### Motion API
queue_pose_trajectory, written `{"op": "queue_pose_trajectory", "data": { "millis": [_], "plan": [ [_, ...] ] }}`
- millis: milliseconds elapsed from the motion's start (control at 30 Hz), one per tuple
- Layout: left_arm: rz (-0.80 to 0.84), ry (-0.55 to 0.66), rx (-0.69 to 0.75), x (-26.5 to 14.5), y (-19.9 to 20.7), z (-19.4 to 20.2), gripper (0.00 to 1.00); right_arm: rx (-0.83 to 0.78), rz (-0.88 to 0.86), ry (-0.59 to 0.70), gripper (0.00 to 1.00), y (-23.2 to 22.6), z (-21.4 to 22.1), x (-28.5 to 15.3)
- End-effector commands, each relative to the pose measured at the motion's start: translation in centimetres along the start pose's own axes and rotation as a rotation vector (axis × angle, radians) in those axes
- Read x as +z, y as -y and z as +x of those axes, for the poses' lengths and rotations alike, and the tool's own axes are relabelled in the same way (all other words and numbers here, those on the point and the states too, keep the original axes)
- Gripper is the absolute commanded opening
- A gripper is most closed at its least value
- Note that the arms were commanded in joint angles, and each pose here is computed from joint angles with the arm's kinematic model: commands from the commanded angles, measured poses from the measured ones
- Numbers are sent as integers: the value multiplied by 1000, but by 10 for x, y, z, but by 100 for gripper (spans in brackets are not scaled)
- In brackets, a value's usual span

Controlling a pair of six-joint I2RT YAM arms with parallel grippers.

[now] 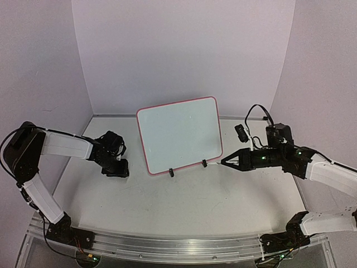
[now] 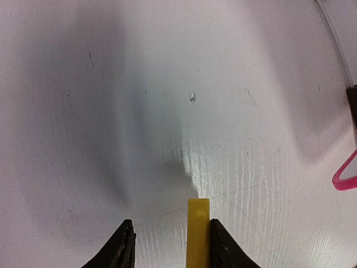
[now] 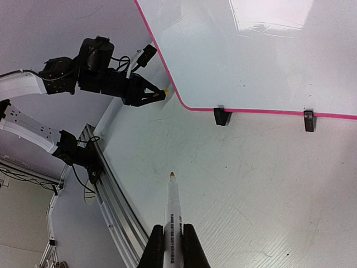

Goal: Write a sentence on the whiteboard
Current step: Place the pen cap at the center of the board, then hold the whiteboard at the center of the board.

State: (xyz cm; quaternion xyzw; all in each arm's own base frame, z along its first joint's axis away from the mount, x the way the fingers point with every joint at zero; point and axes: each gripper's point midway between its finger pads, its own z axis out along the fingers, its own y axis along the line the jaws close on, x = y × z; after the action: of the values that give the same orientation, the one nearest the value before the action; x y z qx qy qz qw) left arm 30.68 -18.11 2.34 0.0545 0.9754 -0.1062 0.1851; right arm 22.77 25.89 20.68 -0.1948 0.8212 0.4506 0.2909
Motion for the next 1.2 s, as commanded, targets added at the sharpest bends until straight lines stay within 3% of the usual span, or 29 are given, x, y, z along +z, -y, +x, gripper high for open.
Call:
{"op": "queue_pose_trajectory", "data": {
  "millis": [0,200,300,567,833,1167],
  "plan": [
    [-5,25,11,-6,2,-11,47,-18,-3,41,0,-5,-7,-5],
    [-25,32,13,-10,-3,-9,69,-7,5,36,0,-1,-1,-4],
    [-32,39,11,-13,-5,-9,73,-6,5,38,0,-1,-1,-5],
    [-13,121,2,-35,-4,-17,74,-8,5,59,0,-5,-5,-10],
    [24,257,8,-89,-12,-48,75,-12,27,126,0,-9,-15,-22],
    [301,412,-61,-139,-10,-108,75,-17,-38,183,0,-23,-31,-18]
  ]
}}
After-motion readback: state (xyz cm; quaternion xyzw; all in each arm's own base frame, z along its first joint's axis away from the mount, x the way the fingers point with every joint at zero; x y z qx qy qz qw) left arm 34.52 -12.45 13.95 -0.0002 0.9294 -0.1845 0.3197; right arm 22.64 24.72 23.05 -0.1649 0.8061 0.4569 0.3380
